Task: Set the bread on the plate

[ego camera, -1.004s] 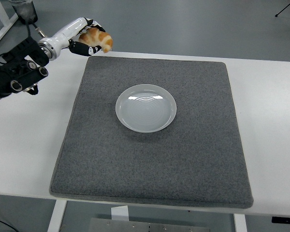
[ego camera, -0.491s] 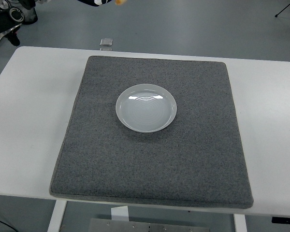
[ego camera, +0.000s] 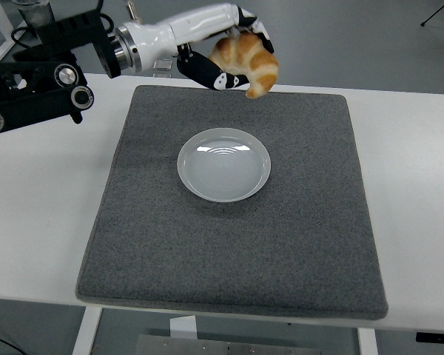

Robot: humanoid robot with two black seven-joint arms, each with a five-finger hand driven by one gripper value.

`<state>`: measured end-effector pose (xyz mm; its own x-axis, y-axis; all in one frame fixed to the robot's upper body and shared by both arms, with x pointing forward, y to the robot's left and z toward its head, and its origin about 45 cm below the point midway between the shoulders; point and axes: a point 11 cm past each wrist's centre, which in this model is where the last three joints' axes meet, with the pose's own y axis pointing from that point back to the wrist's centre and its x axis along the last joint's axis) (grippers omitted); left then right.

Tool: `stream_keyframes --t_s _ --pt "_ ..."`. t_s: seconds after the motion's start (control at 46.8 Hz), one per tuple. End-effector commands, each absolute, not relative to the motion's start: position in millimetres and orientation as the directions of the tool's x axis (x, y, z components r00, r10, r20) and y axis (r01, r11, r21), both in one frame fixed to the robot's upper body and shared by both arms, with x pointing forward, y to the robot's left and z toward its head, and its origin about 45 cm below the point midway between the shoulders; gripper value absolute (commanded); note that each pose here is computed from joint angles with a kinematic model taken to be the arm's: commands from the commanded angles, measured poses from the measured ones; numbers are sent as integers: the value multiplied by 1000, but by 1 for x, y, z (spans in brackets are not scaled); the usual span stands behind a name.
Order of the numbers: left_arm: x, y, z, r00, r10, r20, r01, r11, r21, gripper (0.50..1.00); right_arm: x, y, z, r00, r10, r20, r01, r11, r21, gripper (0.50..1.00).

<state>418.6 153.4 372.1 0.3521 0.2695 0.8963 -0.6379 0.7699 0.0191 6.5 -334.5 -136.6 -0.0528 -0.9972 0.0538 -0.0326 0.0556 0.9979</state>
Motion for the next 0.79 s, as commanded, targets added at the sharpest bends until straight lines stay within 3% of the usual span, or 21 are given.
stream_keyframes --t_s 0.0,0.342,0.769 --pt "418 161 341 346 240 907 -651 758 48 500 6 -334 -137 -53 -997 54 -32 55 998 952" --pt "405 160 247 411 234 881 -669 734 117 500 6 -335 -137 -53 -997 55 -32 57 998 952" --pt "414 173 210 401 246 882 -722 678 139 500 6 -335 -137 -53 -997 55 -32 57 998 952"
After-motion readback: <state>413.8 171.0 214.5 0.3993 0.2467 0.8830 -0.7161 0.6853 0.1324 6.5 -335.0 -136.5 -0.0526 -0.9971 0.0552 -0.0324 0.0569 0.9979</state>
